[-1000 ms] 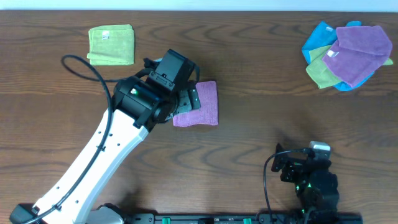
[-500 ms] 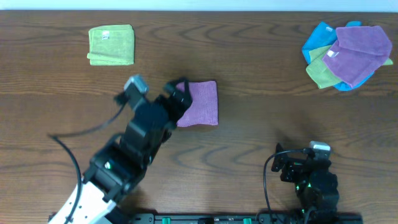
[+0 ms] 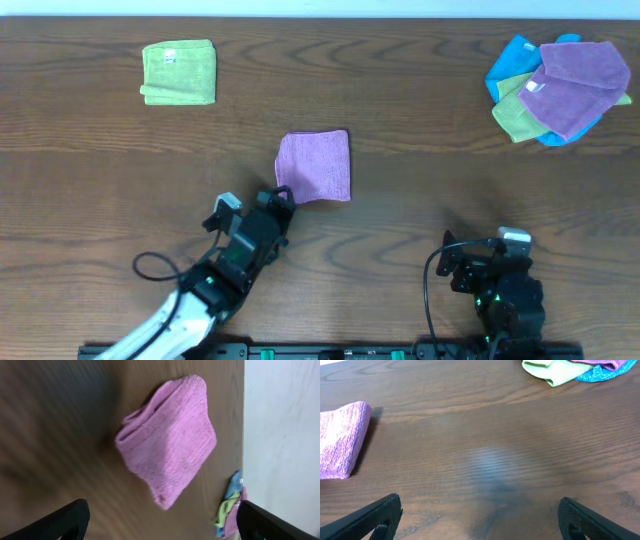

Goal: Fold the cloth
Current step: 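Lift the folded purple square and carry it left toward the green cloth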

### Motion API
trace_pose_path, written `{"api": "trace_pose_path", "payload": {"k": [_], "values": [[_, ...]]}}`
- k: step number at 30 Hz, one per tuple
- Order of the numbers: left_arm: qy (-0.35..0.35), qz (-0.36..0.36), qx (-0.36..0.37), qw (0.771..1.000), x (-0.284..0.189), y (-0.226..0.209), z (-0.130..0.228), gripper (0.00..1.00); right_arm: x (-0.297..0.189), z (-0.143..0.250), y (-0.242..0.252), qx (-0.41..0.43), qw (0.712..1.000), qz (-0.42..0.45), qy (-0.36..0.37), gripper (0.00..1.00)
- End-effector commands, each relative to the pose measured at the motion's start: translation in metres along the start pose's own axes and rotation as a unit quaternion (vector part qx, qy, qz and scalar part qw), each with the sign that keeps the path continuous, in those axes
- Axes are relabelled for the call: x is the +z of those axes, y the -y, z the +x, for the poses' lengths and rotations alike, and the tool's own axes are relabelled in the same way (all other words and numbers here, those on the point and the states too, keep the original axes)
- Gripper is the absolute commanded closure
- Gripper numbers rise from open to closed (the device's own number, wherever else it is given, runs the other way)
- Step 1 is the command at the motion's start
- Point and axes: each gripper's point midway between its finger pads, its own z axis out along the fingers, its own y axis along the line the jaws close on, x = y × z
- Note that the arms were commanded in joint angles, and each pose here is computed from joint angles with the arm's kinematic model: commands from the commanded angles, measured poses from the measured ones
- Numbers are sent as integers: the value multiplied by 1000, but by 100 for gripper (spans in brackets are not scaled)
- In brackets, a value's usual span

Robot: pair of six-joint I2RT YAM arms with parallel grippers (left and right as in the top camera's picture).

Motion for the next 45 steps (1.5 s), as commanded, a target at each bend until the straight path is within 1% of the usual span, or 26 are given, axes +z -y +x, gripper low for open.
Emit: {"api": "trace_pose_path", "payload": {"k": [1, 4, 9, 18, 24, 27, 28, 29, 30, 31, 32, 33, 34, 35, 36, 40, 43, 45], "values": [[6, -13, -37, 999, 18, -9, 4, 5, 0, 1, 1, 8, 1000, 1, 0, 1], [4, -35, -65, 997, 33, -26, 14, 5, 0, 1, 1, 8, 1000, 1, 0, 1], [18, -62, -67, 996, 49, -42, 21, 5, 0, 1, 1, 8, 1000, 1, 0, 1], [47, -86, -78, 992, 88, -39, 27, 5, 0, 1, 1, 8, 1000, 1, 0, 1], [76, -91, -106, 987, 120, -35, 29, 5, 0, 1, 1, 8, 1000, 1, 0, 1], [98, -91, -119, 984, 129, -34, 25, 5, 0, 1, 1, 8, 1000, 1, 0, 1], [107, -93, -125, 982, 130, -35, 22, 4, 0, 1, 1, 8, 1000, 1, 0, 1], [115, -92, -130, 981, 131, -35, 19, 0, 0, 1, 1, 8, 1000, 1, 0, 1], [123, -91, -135, 979, 131, -35, 15, 12, 0, 1, 1, 8, 1000, 1, 0, 1], [129, -92, -144, 977, 131, -37, 13, 19, 0, 1, 1, 8, 1000, 1, 0, 1], [134, -94, -155, 974, 130, -39, 10, 36, 0, 1, 1, 8, 1000, 1, 0, 1], [138, -95, -156, 973, 130, -39, 7, 62, 0, 1, 1, 8, 1000, 1, 0, 1], [143, -95, -156, 973, 130, -40, 5, 84, 0, 1, 1, 8, 1000, 1, 0, 1], [148, -94, -155, 972, 129, -40, 3, 92, 0, 1, 1, 8, 1000, 1, 0, 1], [153, -93, -154, 972, 129, -40, 1, 94, 0, 1, 1, 8, 1000, 1, 0, 1], [171, -78, -153, 970, 128, -35, -6, 94, 0, 1, 1, 8, 1000, 1, 0, 1], [188, -33, -164, 968, 123, -10, -13, 94, 0, 1, 1, 8, 1000, 1, 0, 1], [203, -6, -165, 965, 111, 11, -20, 94, 0, 1, 1, 8, 1000, 1, 0, 1]]}}
